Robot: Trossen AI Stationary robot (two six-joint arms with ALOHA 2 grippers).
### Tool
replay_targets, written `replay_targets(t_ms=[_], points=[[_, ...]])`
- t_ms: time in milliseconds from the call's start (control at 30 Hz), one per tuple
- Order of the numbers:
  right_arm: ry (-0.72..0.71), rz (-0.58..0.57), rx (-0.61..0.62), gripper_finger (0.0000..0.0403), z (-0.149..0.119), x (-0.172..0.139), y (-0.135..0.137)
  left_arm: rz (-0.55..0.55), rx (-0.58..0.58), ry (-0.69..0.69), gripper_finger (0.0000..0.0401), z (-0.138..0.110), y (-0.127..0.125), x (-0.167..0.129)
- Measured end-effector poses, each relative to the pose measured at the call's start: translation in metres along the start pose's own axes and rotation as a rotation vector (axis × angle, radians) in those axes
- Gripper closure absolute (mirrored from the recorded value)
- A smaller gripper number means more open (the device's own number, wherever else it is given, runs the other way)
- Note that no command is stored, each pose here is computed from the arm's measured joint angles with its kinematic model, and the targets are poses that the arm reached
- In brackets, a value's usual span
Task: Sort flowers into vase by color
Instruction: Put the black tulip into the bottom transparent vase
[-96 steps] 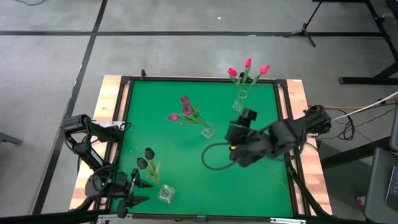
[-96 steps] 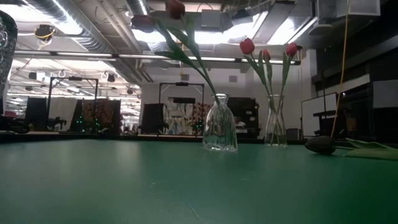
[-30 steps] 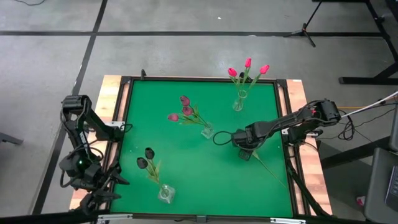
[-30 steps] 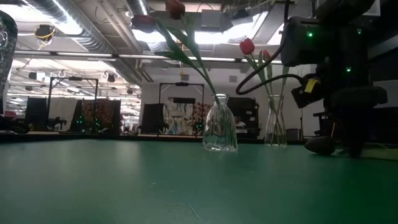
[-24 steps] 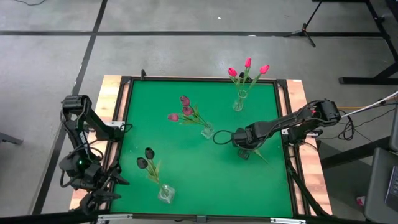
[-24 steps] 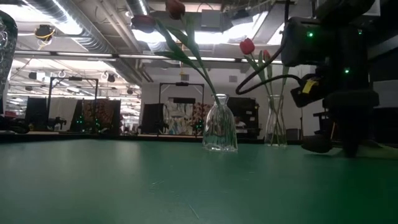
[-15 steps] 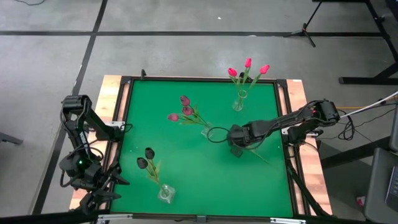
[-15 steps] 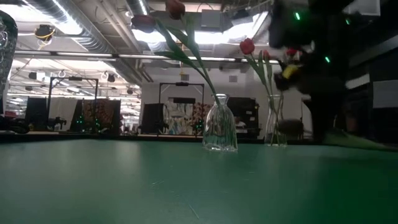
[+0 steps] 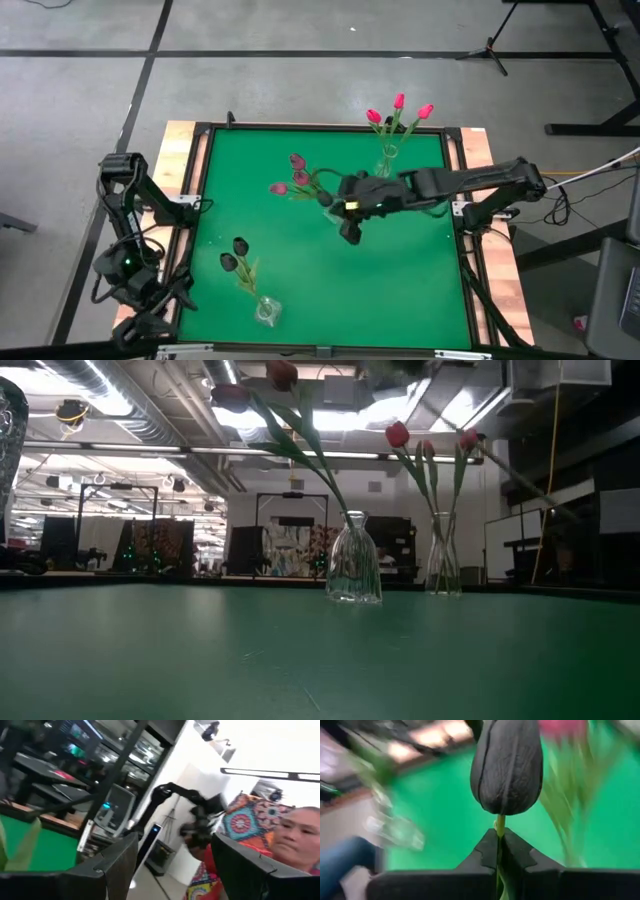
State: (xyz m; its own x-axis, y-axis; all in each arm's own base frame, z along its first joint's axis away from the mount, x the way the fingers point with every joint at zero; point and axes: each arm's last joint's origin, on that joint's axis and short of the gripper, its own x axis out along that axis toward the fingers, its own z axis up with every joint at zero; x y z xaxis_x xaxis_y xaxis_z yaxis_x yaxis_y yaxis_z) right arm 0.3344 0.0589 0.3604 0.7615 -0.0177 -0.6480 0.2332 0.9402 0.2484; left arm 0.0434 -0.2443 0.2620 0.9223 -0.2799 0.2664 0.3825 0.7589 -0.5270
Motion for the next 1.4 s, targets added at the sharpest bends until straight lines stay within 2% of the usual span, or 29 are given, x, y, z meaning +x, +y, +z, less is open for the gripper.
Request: replay_targets(t_ms=[200, 400, 600, 733, 800, 867, 1000, 1133, 1400], points=[[-0.238, 0.184, -0.092, 0.0398, 0.041, -0.053, 0.038, 0.073, 0.088, -0.041, 0.0154, 0.001, 0.011, 0.018], [-0.38, 0.394, -0.111, 0.0392, 0.05, -0.076, 0.07, 0.102, 0.128, -0.064, 0.0154, 0.002, 0.019, 0.029], [-0.422, 0.561, -0.164, 0.0395, 0.046, -0.059, 0.099, 0.044, 0.142, -0.085, 0.0154, 0.003, 0.022, 0.036], [-0.42, 0.585, -0.176, 0.0382, 0.045, -0.041, 0.105, 0.112, 0.122, -0.112, 0.0154, 0.005, 0.033, 0.048], [-0.417, 0.582, -0.187, 0.0382, 0.044, -0.032, 0.107, 0.124, 0.14, -0.108, 0.0154, 0.004, 0.038, 0.054], [-0.424, 0.584, -0.199, 0.0387, 0.043, -0.022, 0.11, 0.131, 0.106, -0.101, 0.0154, 0.002, 0.04, 0.057], [-0.474, 0.671, -0.211, 0.0394, 0.046, -0.014, 0.118, 0.082, 0.006, -0.086, 0.0154, -0.001, 0.045, 0.064], [-0.515, 0.702, -0.212, 0.0388, 0.047, -0.006, 0.122, 0.053, 0.01, -0.094, 0.0154, 0.001, 0.049, 0.07], [-0.569, 0.726, -0.2, 0.0391, 0.045, 0.022, 0.131, 0.066, 0.029, -0.102, 0.0154, 0.002, 0.055, 0.076]])
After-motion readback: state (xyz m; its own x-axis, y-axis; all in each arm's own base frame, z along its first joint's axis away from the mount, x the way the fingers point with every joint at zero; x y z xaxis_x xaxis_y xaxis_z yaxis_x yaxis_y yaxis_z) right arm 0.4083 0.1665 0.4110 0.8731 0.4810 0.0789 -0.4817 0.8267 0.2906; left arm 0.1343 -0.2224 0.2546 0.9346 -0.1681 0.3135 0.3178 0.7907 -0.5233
